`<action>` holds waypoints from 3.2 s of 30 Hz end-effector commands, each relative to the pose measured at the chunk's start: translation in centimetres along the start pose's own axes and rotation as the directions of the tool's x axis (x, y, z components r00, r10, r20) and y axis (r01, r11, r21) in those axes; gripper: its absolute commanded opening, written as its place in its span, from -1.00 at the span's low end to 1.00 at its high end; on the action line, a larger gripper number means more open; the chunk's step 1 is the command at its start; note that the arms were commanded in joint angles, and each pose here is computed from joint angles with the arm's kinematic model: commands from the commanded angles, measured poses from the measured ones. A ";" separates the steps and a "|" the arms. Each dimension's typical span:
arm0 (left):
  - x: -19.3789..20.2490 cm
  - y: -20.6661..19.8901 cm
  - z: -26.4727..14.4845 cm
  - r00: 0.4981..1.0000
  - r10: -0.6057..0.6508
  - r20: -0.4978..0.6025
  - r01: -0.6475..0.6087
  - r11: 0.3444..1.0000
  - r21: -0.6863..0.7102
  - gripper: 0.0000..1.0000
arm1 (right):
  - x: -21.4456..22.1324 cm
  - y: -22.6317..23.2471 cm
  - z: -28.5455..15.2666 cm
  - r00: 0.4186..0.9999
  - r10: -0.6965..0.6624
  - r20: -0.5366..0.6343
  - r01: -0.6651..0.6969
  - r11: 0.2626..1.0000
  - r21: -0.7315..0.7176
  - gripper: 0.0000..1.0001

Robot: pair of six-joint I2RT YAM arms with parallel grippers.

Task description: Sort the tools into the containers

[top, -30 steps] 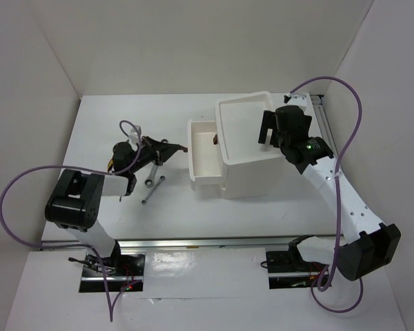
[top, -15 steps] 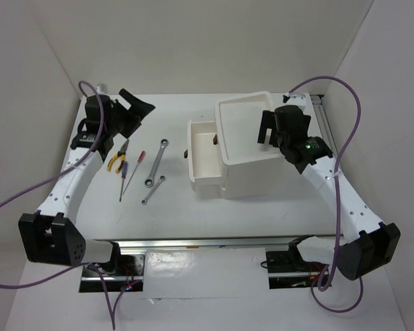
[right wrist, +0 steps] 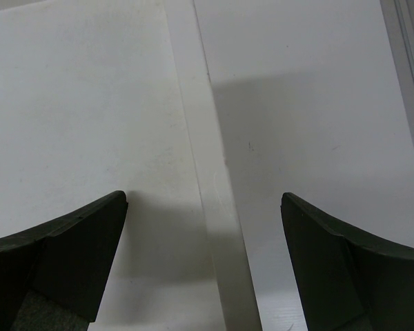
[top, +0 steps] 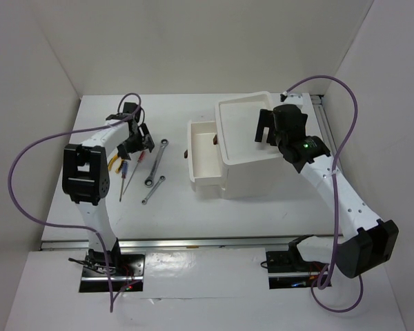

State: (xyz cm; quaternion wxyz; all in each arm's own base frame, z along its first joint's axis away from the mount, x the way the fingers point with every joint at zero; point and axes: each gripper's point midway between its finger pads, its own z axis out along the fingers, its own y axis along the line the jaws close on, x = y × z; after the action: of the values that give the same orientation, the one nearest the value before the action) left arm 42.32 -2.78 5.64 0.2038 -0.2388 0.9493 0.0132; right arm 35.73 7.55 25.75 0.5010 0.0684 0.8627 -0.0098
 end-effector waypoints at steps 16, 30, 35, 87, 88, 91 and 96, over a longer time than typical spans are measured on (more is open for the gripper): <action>0.2 0.1 4.0 0.995 0.093 -0.044 -0.096 0.993 -0.073 0.46 | 1.5 -0.4 -0.7 0.999 -0.033 -0.043 0.033 0.999 0.003 0.99; 2.3 1.1 5.6 0.984 0.104 -0.144 -0.118 0.989 -0.091 -1.00 | 1.1 -1.0 -1.4 0.999 -0.025 -0.019 0.026 1.000 0.017 0.99; 1.4 1.1 4.4 0.986 0.114 -0.123 -0.126 0.987 -0.095 -1.00 | 1.4 -1.0 -1.4 0.999 -0.029 -0.027 0.029 0.999 0.020 0.99; -4.0 -3.4 -18.0 0.921 -0.158 0.355 0.089 0.975 0.204 1.00 | 1.0 -0.9 -1.5 0.999 -0.034 -0.021 0.034 0.999 0.008 0.99; -3.3 -1.1 -16.4 0.933 -0.155 0.326 0.123 0.986 0.115 1.00 | 1.0 -0.9 -1.5 0.999 -0.034 -0.021 0.034 0.999 0.008 0.99; -1.5 4.2 -13.2 0.961 -0.160 0.224 0.171 0.985 -0.029 1.00 | 0.9 -0.7 -1.7 0.999 -0.034 -0.023 0.034 0.999 -0.001 0.99; 1.2 7.2 -7.7 0.992 -0.085 0.098 0.092 0.993 -0.074 0.82 | 1.1 -0.5 -1.9 0.999 -0.028 -0.015 0.027 0.999 -0.024 0.99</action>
State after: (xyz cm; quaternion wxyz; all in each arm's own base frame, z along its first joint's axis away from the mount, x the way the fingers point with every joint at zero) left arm 37.06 1.80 15.22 0.2983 -0.3360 0.8930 0.0261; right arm 34.63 7.18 25.96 0.4997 0.0662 0.8636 -0.0102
